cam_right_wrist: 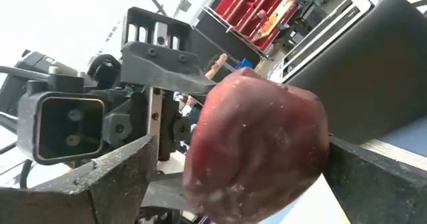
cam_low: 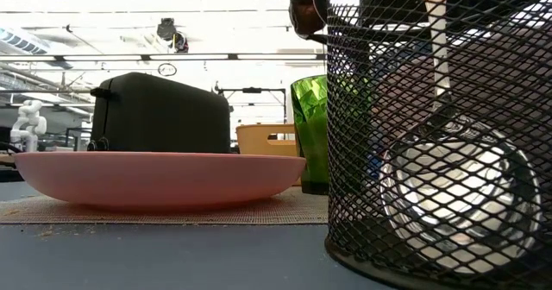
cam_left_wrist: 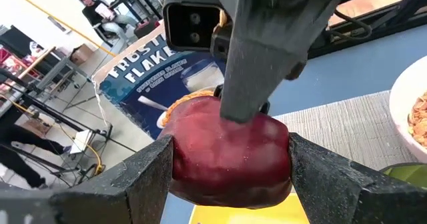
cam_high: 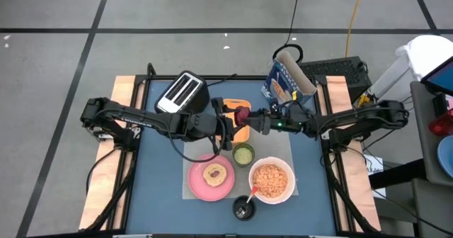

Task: Arrange a breakfast setting
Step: Put the apple on the top of the pink plate

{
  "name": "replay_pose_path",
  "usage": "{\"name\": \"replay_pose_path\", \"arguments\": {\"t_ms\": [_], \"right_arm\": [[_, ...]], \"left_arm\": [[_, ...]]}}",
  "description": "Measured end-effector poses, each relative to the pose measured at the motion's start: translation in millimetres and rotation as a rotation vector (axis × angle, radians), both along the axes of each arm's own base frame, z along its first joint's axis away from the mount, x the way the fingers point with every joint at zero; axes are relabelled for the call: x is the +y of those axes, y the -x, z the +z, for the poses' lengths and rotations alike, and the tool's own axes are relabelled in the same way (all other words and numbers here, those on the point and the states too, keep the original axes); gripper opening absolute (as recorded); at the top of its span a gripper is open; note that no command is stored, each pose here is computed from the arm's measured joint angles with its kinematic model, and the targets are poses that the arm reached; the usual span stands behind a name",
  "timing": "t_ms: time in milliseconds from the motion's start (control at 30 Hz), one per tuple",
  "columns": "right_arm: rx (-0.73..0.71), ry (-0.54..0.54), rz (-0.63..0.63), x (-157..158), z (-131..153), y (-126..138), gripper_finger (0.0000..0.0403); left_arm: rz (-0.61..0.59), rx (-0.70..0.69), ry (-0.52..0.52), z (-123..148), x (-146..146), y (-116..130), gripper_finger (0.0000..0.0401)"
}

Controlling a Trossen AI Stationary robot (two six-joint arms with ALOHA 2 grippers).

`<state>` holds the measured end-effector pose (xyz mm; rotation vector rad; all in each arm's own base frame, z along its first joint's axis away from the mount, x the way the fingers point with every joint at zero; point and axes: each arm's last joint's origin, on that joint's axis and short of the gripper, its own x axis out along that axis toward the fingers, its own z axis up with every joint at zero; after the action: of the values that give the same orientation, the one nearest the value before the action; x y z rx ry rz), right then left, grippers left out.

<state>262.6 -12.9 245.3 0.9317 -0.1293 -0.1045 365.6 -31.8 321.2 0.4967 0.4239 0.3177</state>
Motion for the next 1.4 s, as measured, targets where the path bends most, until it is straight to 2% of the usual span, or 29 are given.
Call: {"name": "replay_pose_path", "arguments": {"t_ms": [200,467,567,1067,1400], "right_arm": [[0.009,0.0,0.0,-0.2,-5.9,-4.6,0.0369],[0.009,0.02,-0.002,-0.2,-6.2,-5.0,0.0288],[0.01,0.026,-0.002,-0.2,-6.3,-5.0,0.0269],[0.021,0.056,0.0,-0.1,-6.8,-5.1,0.0274],[0.04,0.155,-0.003,0.0,-7.2,-5.2,0.0274]], "left_arm": [[-0.001,0.001,0.0,0.0,0.0,0.0,0.0273],[-0.002,0.003,-0.003,-0.3,0.0,0.0,0.0273],[-0.002,0.004,-0.003,-0.3,0.0,0.0,0.0273],[-0.001,0.004,-0.001,-0.6,0.0,-0.1,0.028],[0.002,-0.012,0.025,-0.1,-0.2,-0.3,0.0378]]}}
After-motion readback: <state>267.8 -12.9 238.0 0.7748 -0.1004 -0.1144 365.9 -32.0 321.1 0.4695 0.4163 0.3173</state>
